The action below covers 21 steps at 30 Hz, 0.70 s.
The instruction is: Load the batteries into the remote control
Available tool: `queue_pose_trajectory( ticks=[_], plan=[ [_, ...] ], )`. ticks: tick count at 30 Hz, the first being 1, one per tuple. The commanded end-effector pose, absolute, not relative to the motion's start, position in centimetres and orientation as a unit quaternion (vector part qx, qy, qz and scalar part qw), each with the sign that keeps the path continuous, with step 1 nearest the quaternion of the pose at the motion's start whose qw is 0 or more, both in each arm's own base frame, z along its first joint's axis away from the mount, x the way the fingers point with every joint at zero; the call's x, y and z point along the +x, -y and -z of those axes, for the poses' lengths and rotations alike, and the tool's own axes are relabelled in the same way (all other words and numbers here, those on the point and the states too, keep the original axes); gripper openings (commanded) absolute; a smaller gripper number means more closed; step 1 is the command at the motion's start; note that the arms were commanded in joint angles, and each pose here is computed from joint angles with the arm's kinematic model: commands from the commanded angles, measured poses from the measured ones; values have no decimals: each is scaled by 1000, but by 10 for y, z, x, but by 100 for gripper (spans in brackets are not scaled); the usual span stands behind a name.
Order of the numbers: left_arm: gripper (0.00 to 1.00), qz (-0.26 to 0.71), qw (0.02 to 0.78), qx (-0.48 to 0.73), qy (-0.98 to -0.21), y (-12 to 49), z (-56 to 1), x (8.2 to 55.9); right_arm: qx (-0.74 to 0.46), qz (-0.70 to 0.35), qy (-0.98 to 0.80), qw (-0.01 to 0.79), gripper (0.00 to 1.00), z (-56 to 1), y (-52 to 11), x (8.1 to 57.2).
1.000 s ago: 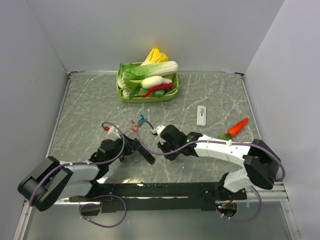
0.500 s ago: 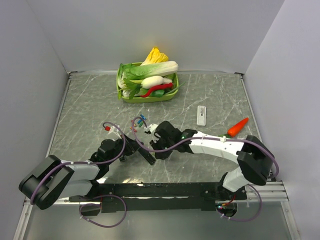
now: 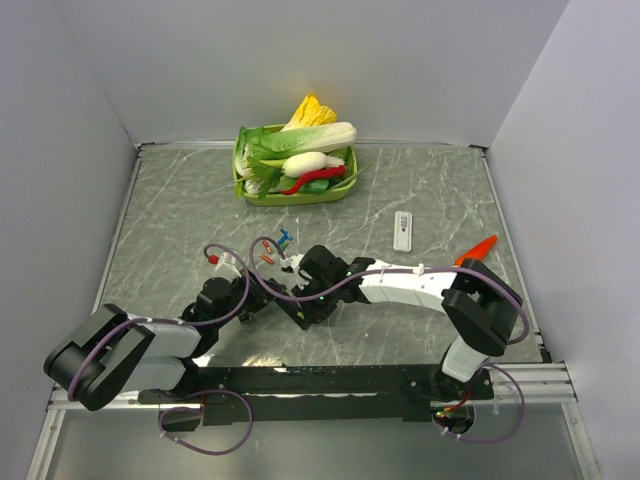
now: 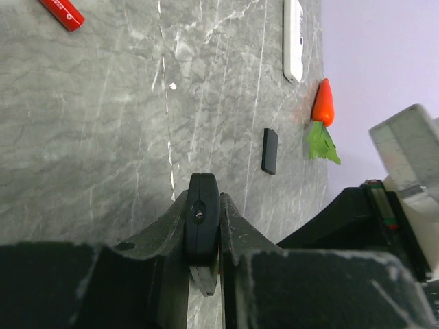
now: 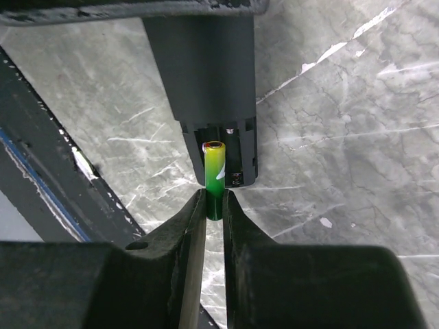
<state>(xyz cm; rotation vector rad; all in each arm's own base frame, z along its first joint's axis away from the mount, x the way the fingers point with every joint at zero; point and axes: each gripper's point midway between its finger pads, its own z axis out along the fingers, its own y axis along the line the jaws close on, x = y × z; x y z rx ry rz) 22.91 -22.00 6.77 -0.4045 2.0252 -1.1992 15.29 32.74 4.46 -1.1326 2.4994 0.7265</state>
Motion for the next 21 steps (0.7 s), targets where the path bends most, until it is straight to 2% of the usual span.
queue_pose_trajectory(
  ticks=[1, 21],
  plan=[
    [1, 463, 368, -159, -790, 218, -65, 232, -382, -247, -877, 155, 0, -46, -339, 161],
    [1, 503, 344, -172, -774, 222, -71, 227, -350, -239, -890, 168, 0, -47, -346, 173]
  ],
)
